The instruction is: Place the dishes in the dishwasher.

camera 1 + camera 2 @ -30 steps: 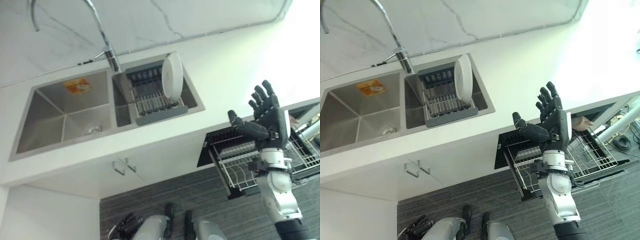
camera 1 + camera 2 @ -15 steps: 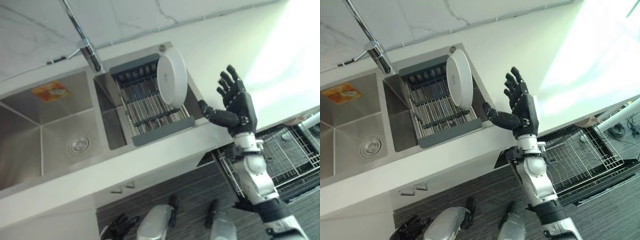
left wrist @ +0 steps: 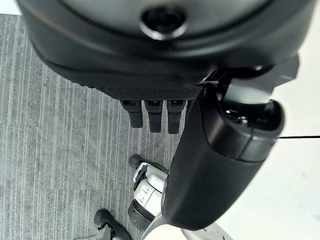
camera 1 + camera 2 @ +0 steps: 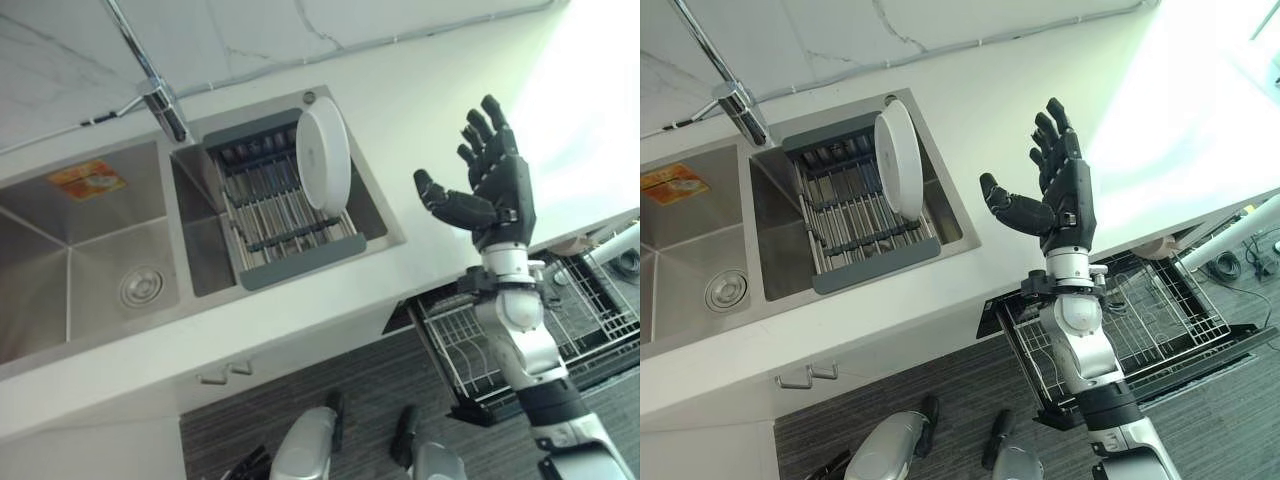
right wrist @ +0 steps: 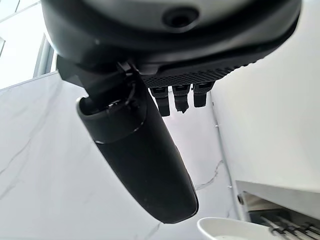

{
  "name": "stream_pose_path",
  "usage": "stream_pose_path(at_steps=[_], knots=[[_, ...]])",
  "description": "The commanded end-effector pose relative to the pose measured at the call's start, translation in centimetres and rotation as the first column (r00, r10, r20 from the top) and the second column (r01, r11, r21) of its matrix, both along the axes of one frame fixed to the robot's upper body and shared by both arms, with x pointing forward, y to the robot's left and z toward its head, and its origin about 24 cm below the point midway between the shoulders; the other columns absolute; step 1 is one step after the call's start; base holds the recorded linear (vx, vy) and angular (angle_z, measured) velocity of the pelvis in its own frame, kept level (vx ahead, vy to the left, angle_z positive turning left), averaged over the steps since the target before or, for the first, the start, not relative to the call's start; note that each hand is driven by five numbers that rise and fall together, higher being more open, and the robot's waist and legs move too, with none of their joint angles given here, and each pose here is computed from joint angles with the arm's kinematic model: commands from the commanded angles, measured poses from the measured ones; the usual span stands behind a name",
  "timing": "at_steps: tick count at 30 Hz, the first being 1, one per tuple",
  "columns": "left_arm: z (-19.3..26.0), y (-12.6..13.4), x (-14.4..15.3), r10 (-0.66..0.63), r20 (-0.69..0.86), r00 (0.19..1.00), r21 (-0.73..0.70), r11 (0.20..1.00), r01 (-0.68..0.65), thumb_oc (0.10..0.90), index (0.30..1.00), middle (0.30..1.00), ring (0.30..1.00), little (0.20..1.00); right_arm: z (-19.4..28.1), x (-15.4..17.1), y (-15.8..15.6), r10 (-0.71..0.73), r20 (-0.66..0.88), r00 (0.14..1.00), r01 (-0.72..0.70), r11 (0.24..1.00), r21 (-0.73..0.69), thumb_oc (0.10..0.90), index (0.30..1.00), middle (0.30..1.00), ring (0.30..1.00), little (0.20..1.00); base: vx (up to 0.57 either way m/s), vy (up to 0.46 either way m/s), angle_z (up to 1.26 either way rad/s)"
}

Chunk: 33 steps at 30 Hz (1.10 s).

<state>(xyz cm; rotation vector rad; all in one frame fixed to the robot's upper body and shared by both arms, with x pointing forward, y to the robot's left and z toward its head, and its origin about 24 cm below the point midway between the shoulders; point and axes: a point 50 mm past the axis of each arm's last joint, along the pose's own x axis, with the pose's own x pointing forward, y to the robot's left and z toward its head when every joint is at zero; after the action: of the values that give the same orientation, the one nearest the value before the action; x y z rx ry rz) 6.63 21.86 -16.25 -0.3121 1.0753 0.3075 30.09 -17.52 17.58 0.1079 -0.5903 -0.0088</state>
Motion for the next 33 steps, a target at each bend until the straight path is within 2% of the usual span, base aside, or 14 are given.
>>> stream_pose_path(at_steps=[1, 10, 33], knots=[[-0.2, 0.8, -3.0, -0.041, -0.067, 0.997, 0.033, 0.999, 0.043, 0.8, 0.9, 0.9, 0.9, 0.9, 4.9, -1.9, -0.2, 0.026, 0.268, 0.963, -0.046, 0.997, 0.067, 0.8, 0.9, 0.9, 0.9, 0.9, 0.04, 0.019, 0.08], [0.0, 1.8, -2.6, -0.07, -0.086, 0.994, 0.104, 0.991, 0.079, 0.8, 0.9, 0.9, 0.9, 0.9, 5.3, -0.4, 2.2, 0.137, 0.202, 0.97, -0.154, 0.986, 0.071, 0.8, 0.9, 0.9, 0.9, 0.9, 0.06, 0.023, 0.07], [0.2, 2.6, -2.7, -0.097, -0.124, 0.988, 0.161, 0.98, 0.116, 0.8, 0.9, 0.9, 0.9, 0.9, 2.7, 1.8, 4.1, 0.141, 0.05, 0.989, -0.146, 0.983, 0.116, 0.8, 0.9, 0.9, 0.9, 0.9, 0.04, -0.01, 0.06]])
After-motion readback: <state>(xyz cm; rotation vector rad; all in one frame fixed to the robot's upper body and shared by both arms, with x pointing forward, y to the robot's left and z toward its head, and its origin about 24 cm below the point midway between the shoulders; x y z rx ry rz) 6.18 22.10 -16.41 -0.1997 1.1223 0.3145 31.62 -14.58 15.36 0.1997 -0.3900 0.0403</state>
